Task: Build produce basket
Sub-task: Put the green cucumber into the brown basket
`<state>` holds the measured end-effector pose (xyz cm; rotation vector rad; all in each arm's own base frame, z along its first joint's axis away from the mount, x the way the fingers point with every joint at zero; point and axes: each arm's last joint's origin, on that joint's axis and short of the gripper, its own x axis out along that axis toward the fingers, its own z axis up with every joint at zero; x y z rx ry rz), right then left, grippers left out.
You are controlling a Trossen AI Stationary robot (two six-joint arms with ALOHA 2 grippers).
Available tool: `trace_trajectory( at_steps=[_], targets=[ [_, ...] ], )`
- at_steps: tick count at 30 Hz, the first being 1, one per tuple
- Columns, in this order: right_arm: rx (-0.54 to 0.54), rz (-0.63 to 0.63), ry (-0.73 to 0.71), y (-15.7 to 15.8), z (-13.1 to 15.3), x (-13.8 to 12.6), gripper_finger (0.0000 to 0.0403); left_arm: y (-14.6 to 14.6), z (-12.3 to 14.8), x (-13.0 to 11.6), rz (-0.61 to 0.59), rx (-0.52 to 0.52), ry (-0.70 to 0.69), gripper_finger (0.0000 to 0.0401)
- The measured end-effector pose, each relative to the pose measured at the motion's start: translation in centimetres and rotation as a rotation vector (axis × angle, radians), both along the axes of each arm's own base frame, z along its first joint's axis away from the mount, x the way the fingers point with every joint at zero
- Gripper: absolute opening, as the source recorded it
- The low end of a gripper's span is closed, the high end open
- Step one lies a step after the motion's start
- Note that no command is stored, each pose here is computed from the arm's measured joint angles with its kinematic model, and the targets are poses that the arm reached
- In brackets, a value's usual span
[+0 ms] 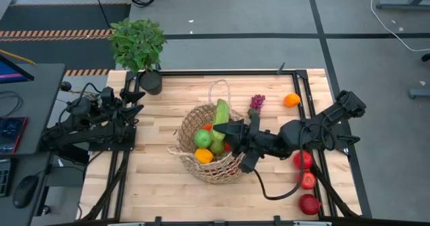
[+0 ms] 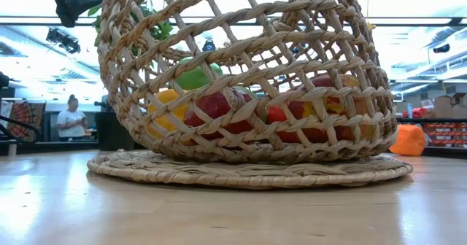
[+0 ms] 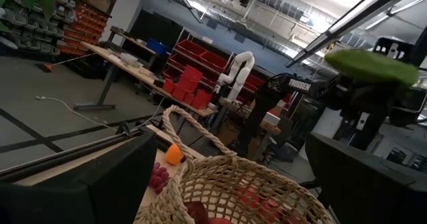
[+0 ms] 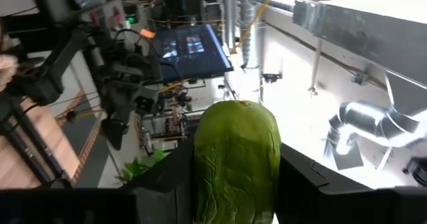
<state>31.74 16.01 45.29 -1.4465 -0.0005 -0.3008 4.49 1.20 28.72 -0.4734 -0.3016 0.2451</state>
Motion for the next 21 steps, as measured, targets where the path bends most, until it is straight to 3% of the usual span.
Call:
trace_trajectory(
  at_steps=[5,8,15,21],
  targets=[
    [0.026,0.002,-0.032,-0.1,0.3,-0.1,0.0156,0.0,0.0,0.0,0.000,0.000,0.000,0.0390],
    [0.121,0.020,-0.063,-0.1,0.5,-0.1,0.0156,0.0,0.0,0.0,0.000,0.000,0.000,0.0390],
    [0.595,0.073,-0.181,-1.8,0.4,0.8,0.0156,0.0,0.0,0.0,0.000,0.000,0.000,0.0390],
    [1.065,0.040,-0.369,-5.9,0.4,2.2,0.0156,0.0,0.0,0.0,0.000,0.000,0.000,0.0390]
  ],
)
